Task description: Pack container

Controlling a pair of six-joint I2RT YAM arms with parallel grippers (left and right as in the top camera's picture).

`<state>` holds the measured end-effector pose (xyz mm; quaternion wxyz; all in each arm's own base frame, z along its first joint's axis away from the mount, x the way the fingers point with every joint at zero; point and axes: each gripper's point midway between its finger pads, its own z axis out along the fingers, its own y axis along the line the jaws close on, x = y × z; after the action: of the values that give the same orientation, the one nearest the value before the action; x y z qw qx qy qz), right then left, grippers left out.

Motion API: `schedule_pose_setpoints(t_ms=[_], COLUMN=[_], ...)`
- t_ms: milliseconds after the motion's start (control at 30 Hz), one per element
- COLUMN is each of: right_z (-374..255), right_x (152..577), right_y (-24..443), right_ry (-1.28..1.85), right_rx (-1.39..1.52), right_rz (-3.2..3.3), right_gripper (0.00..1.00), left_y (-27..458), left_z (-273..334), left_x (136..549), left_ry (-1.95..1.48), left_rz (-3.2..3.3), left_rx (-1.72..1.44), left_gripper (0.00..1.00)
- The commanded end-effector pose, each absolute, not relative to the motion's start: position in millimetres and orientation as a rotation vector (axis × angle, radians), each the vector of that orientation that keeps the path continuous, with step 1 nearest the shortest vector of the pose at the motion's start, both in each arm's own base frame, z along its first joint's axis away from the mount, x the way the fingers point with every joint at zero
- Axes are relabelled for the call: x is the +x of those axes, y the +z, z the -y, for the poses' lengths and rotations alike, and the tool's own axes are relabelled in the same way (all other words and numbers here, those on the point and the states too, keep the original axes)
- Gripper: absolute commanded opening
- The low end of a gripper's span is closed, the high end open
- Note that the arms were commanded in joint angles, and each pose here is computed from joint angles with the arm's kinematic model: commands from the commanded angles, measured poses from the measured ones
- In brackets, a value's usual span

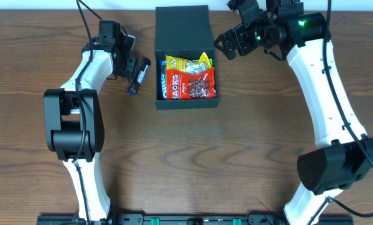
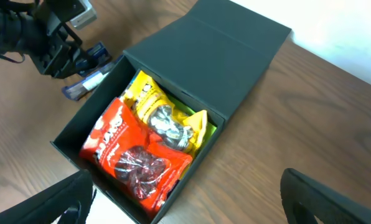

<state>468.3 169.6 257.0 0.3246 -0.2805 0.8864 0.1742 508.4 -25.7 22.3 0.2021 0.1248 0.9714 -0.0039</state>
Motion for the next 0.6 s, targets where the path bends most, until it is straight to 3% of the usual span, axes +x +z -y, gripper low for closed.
schedule_pose_setpoints(t_ms=[0, 33, 267, 567], right_z=[-169, -168, -162, -121], right_x=[469, 469, 471, 480], right_y=[259, 259, 259, 264], right_ry=[0.468, 0.468, 0.462, 0.441], right_rx=[-0.718, -0.717, -0.700, -0.551], right_rz=[-2.326, -2.326, -2.330, -2.358], right_gripper=[0.94, 0.93, 0.91, 0.92], left_y=[24, 24, 25, 53], left_z=[26, 26, 26, 27], left_x=[515, 516, 517, 524], left_ry=[-0.012, -0.011, -0.012, -0.020], left_rz=[-2.693, -2.690, -2.685, -2.634], left_rx=[0.367, 0.366, 0.364, 0.292], left_gripper=[0.53, 0.43, 0.09, 0.06])
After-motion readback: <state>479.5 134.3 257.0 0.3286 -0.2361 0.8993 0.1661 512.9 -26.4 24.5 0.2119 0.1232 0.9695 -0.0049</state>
